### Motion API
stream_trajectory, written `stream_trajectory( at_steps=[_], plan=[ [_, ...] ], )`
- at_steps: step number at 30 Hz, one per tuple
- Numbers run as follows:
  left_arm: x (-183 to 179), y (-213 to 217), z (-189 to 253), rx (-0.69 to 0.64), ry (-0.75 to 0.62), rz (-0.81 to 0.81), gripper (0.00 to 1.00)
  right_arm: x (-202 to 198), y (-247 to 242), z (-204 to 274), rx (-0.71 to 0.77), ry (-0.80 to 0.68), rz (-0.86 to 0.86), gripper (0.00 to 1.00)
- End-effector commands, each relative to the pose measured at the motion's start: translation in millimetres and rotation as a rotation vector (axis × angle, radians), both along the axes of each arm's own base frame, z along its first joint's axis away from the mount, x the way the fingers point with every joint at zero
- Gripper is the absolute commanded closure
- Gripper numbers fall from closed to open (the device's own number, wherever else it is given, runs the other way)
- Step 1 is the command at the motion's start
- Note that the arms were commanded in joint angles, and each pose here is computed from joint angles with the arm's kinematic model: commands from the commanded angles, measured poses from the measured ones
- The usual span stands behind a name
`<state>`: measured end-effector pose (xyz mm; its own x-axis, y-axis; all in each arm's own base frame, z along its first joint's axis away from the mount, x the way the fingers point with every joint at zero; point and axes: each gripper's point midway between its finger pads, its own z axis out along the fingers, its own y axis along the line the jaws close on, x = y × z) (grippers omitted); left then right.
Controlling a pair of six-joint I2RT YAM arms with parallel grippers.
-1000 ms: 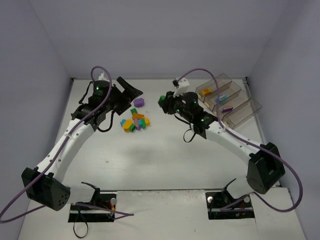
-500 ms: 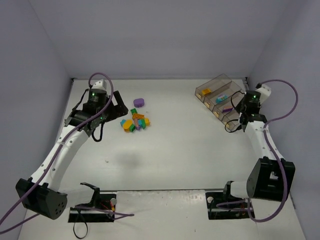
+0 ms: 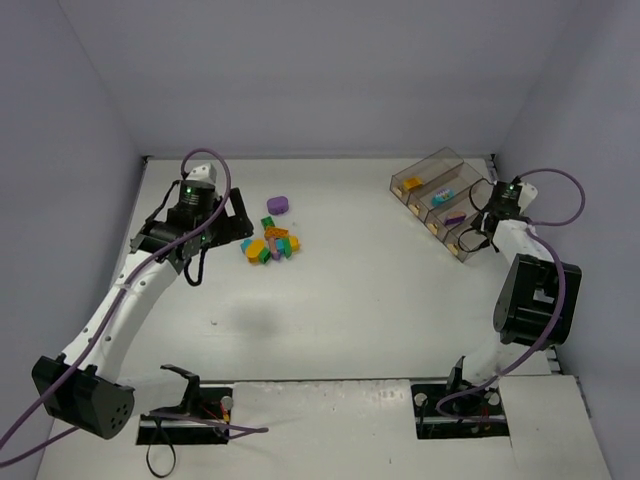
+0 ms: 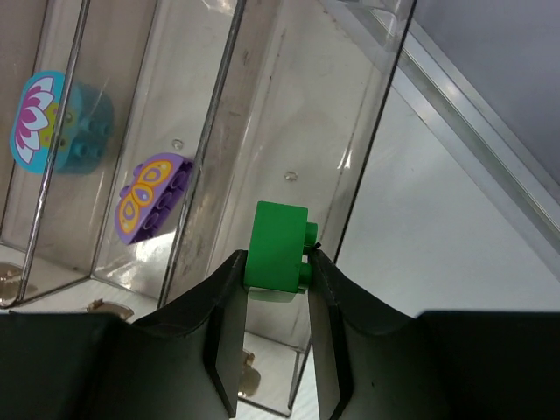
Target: Sort the legos into containers by color
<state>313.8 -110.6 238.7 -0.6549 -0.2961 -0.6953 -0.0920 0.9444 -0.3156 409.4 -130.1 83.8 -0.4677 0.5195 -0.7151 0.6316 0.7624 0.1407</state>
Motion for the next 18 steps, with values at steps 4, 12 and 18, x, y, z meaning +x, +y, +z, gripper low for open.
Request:
stream_trajectory(
  at_steps=[4, 12, 18],
  plan=[
    [11.1, -5.8, 5.6, -0.004, -0.019, -0.03, 0.17, 36.5, -4.6, 25.1, 0.008, -0.108, 0.021, 0.7],
    [27.5, -19.6, -5.7, -0.009, 0.027, -0.072, 0.17, 37.4, -0.7, 41.5, 0.005, -0.127, 0.057, 0.44],
    [55.2, -31.3, -12.2, 0.022, 0.056, -0.114, 0.17, 34.0, 51.1, 87.3, 0.034, -0.234, 0.202, 0.43]
  ],
)
